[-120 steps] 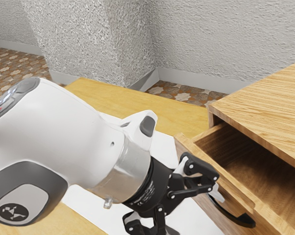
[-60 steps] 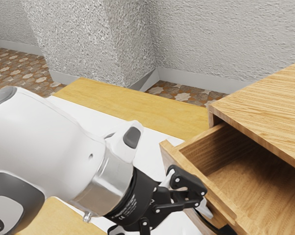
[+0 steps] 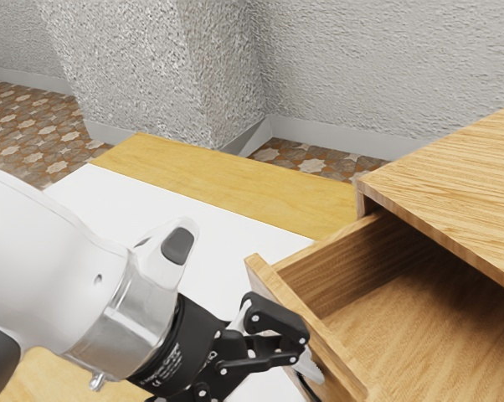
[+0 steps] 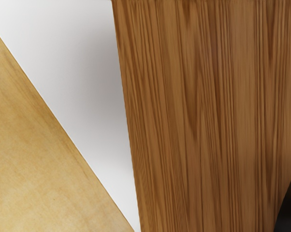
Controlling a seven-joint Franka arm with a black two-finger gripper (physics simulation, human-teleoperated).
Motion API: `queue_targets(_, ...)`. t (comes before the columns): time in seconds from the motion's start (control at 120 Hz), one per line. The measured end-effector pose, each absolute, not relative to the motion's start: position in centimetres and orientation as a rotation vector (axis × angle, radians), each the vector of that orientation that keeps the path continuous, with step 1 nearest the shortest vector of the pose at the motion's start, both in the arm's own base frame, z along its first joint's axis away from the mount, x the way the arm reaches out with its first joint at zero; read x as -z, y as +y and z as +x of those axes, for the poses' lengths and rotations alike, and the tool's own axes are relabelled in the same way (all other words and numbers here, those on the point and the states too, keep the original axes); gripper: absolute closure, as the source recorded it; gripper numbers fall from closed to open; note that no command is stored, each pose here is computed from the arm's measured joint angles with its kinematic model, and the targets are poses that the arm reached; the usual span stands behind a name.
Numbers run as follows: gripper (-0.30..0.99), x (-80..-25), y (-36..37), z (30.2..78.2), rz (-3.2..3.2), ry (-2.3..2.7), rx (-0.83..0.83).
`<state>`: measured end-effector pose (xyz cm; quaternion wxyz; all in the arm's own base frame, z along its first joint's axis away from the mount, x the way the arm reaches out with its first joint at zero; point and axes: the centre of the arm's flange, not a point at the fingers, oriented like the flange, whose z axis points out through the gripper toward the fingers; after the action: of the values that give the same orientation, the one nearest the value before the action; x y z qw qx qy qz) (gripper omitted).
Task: Pull the drawer handle with one arm to open the drawer
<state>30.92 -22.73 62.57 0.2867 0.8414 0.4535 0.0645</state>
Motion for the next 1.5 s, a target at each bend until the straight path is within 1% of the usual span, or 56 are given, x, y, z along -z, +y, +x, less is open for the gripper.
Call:
queue_targets(0.308, 0.01, -62.4, -21.6, 30.1, 2.255, 1.216, -0.169)
queue_targets(0.55, 0.02, -62.1, -21.2, 29.7, 2.29, 1.201, -0.215)
queue_targets(0.608, 0.02, -61.9, -21.0, 29.8, 2.285, 1.218, -0.202)
queue_targets(0.675, 0.02, -61.9, -21.2, 29.7, 2.306, 1.197, -0.235)
queue_targets(1.058, 0.02, -61.4, -21.5, 29.2, 2.344, 1.204, -0.199)
queue_targets(1.242, 0.02, -61.4, -22.2, 28.6, 2.347, 1.192, -0.142)
queue_targets(1.4, 0.02, -62.5, -22.0, 27.5, 2.337, 1.16, -0.126)
queue_targets(1.5, 0.02, -64.7, -20.3, 26.1, 2.299, 1.133, -0.118)
